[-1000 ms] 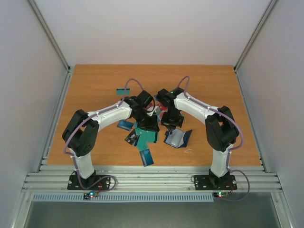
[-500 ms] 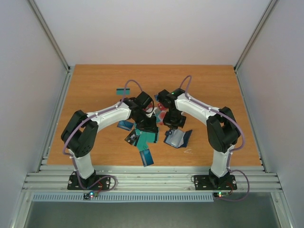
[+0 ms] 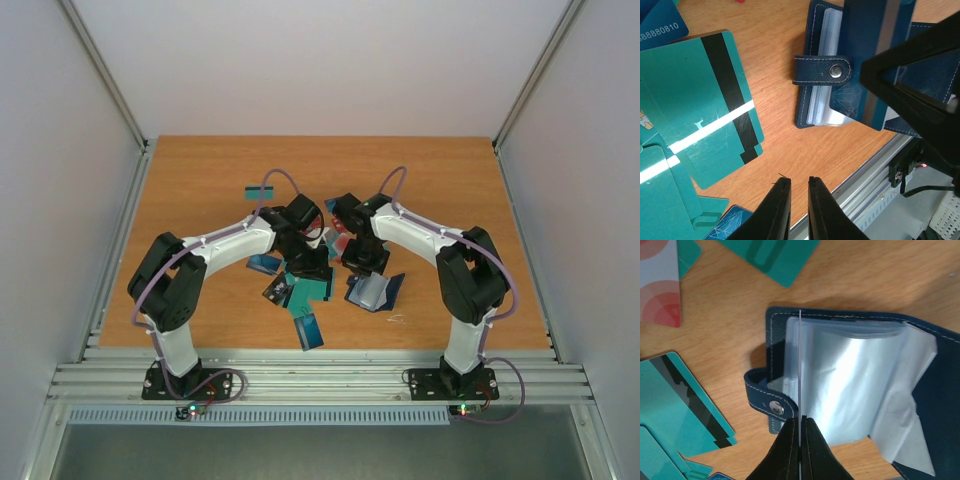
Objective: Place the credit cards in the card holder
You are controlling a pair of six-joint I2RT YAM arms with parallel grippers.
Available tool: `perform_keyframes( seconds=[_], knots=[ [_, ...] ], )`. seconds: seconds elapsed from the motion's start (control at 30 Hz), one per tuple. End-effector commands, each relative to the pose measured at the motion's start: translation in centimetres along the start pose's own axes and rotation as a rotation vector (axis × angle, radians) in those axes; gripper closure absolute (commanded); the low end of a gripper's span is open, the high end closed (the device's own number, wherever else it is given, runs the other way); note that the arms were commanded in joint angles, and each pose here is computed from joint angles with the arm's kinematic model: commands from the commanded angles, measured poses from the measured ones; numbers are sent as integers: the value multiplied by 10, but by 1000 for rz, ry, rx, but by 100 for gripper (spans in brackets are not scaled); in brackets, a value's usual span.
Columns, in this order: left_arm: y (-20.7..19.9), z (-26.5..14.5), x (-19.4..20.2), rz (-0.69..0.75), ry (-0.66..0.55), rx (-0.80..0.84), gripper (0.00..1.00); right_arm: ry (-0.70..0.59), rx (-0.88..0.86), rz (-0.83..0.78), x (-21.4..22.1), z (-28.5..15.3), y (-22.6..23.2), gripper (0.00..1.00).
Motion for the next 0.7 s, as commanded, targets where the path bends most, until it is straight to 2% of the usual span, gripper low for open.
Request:
perform_keyframes(
  seconds=[0.0,0.67],
  knots=[
    [-7,-9,-1,45,-36,4,88,22,-51,-2,-3,6,14,99],
    [-9,-9,-6,42,-45,2,89,9,96,-10,2,-2,-14,99]
  ],
)
Point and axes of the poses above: each gripper's point midway between its finger pads, its own z axis out along the fingers, its own y axis along the line the jaws close on, x = y × z, the point moved 5 cm from there along -z, back along the fingers
